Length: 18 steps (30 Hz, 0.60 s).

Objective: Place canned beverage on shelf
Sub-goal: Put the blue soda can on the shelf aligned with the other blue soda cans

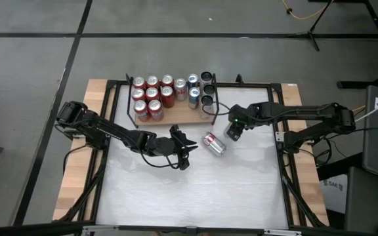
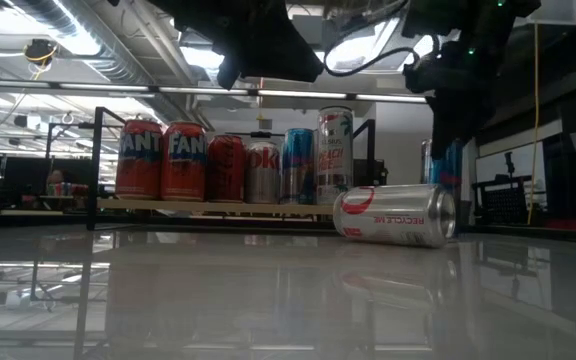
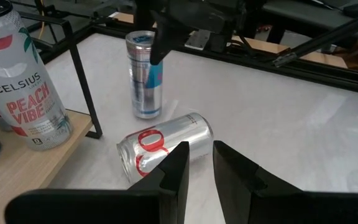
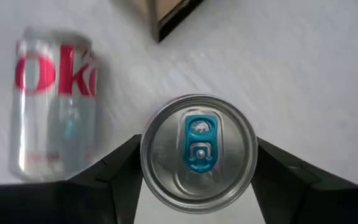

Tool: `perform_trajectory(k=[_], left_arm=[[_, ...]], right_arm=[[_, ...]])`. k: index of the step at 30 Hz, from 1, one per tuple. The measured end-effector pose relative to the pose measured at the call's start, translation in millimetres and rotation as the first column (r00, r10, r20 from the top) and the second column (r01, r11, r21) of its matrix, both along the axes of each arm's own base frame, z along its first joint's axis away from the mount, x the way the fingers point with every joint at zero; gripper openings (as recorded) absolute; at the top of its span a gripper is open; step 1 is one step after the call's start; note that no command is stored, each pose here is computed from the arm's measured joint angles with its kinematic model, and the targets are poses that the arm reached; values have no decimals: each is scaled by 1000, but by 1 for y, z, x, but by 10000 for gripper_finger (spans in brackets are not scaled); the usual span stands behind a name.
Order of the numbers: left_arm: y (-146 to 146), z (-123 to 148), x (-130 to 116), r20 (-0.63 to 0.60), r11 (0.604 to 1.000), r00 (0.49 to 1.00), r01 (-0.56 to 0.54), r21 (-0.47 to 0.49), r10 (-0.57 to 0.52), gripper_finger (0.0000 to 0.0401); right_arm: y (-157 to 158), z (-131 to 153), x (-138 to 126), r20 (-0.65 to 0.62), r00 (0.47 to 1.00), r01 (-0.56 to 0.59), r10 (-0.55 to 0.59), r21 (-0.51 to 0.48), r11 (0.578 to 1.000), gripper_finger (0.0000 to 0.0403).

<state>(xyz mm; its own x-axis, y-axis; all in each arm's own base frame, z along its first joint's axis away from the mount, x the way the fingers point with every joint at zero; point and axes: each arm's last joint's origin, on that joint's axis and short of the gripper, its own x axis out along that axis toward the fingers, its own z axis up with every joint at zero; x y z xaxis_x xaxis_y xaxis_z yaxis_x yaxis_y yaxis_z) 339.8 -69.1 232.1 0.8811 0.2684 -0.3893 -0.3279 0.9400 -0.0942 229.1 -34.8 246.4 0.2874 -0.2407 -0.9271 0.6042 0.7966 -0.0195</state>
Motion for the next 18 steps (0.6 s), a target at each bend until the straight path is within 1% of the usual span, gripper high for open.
perform_trajectory(k=[2, 5, 8, 18], left_arm=[[0, 0, 0, 0, 1000, 1000, 0, 0, 0, 64], [0, 0, 0, 0, 1000, 1000, 0, 0, 0, 64], [0, 0, 0, 0, 1000, 1000, 0, 0, 0, 64], [0, 0, 0, -1, 1000, 1000, 0, 0, 0, 64]], right_arm=[[0, 0, 0, 23, 995, 92, -93, 27, 995, 238], [0, 0, 0, 50, 974, 217, -221, 71, 974, 238], [0, 0, 0, 62, 955, 283, -290, 98, 954, 238], [0, 0, 0, 65, 953, 288, -295, 107, 952, 239]])
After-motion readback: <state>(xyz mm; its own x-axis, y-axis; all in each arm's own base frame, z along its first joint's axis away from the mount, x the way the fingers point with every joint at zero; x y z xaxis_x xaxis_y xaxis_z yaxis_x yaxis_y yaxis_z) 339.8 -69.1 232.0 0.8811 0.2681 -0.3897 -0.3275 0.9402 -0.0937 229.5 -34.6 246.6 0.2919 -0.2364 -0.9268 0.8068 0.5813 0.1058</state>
